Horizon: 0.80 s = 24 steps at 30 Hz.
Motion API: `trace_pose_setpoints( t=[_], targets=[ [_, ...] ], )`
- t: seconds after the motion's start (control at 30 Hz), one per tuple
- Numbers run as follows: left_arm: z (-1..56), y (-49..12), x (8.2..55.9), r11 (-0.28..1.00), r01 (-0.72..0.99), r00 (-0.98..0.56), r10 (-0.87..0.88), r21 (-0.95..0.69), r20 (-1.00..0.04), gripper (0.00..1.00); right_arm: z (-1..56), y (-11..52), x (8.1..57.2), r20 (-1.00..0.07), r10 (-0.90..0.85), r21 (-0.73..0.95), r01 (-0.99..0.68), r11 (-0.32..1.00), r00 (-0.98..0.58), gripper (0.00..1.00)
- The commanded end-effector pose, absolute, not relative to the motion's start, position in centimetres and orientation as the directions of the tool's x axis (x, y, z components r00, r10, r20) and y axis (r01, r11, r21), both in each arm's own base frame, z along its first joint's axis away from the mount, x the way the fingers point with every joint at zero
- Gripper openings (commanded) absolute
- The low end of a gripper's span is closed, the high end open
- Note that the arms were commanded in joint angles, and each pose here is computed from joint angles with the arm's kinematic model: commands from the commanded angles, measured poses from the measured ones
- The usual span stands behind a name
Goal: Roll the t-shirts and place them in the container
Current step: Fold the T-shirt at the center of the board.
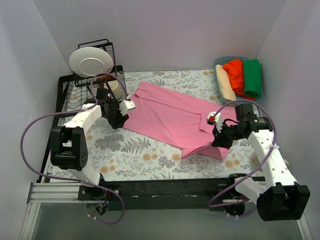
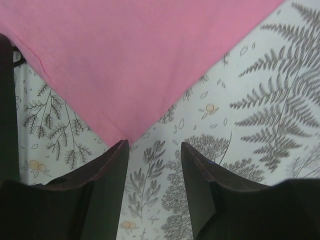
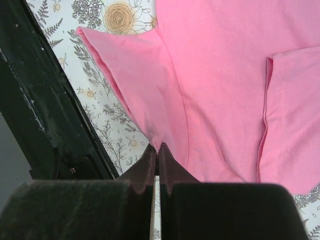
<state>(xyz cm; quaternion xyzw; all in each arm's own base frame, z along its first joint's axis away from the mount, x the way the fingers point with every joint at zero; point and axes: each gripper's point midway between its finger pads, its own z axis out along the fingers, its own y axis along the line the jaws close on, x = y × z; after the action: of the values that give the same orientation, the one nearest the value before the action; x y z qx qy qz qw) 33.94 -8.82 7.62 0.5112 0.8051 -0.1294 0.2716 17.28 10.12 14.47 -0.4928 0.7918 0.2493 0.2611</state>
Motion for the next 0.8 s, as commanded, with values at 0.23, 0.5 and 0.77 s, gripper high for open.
trace_pose_setpoints(
  t=[0.23,0.5,0.77],
  targets=[
    [4.8,-5.6,33.8,-0.104,0.953,0.209,0.906,0.285,-0.368,0.45,15.8,10.1,17.2,-0.672,-0.650,0.099,-0.913,0.396,-0.355,0.01],
    [3.2,-4.9,35.9,-0.121,0.935,0.231,0.922,0.334,-0.312,0.44,15.8,9.9,17.1,-0.671,-0.653,0.087,-0.912,0.402,-0.352,0.01],
    [2.7,-4.4,36.3,-0.149,0.936,0.245,0.927,0.320,-0.283,0.41,15.6,9.8,17.3,-0.664,-0.656,0.092,-0.910,0.405,-0.359,0.01]
  ],
)
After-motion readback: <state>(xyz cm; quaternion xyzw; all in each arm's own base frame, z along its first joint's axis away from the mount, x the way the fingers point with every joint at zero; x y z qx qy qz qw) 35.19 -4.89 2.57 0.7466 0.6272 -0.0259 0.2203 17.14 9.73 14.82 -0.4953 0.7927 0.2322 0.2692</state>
